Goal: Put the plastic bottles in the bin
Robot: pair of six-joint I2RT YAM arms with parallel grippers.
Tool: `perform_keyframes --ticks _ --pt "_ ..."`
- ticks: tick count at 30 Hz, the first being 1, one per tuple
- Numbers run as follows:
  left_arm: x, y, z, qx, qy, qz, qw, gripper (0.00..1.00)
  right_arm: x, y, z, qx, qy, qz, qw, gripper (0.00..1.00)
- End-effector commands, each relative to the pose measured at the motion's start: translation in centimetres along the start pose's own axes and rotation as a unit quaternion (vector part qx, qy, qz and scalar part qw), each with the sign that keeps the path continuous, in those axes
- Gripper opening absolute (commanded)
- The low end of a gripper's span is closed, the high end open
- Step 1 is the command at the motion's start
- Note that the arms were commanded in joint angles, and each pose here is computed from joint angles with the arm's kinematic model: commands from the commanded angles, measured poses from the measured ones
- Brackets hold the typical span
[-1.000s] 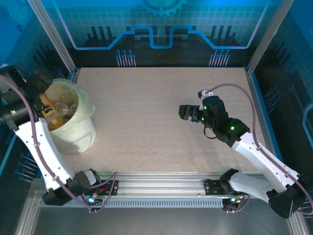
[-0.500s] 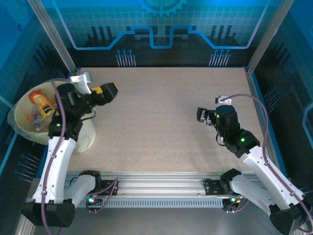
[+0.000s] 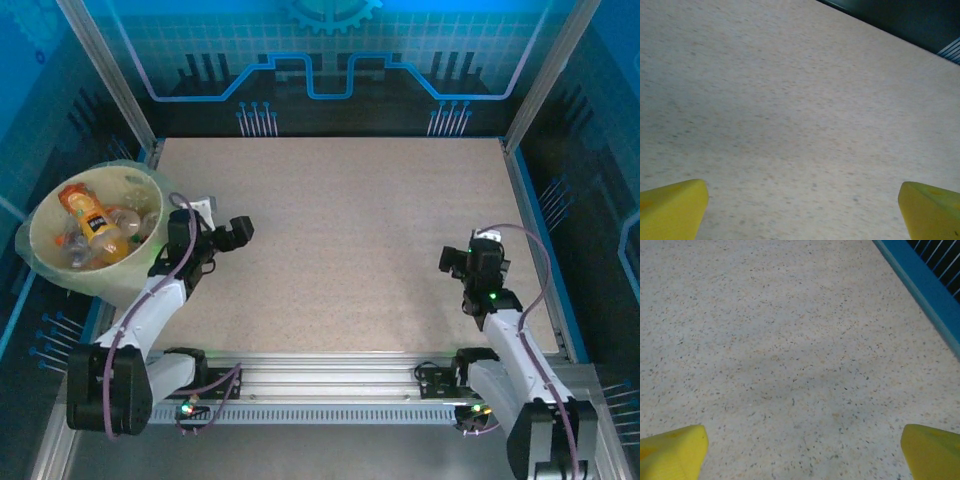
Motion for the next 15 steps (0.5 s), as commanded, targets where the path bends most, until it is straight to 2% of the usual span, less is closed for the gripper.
perform_keyframes --ticks 1,6,11,15 --pt "0.6 1.6 -0.2 0.058 -0.026 0.066 0.996 0.99 1.1 0.7 1.2 0.029 -0.047 0.06 0.997 1.0" --pt "1.9 2.5 -2.0 0.092 -0.044 0.073 0.992 0.99 3.4 1.7 0.8 0.006 0.0 0.087 0.996 1.0" --pt "3.3 3.3 -2.2 0.101 -0.072 0.086 0.988 0.99 4.8 3.1 1.2 0.005 -0.004 0.117 0.993 1.0" --pt "4.6 3.0 -1.3 0.118 -0.084 0.068 0.987 0.99 6.0 4.3 2.2 -0.011 -0.011 0.135 0.991 1.0"
Point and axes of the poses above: each hand's point on the last joint's axis, 136 mm out from that joint toward the fingers, its own x axis out along the fingers, its own y axis along the line the jaws close on, z = x × y, the point moved 7 cm from there along -x, back along the fingers, and after that the axes turned 7 degrees about x, right-handed, at the moved point
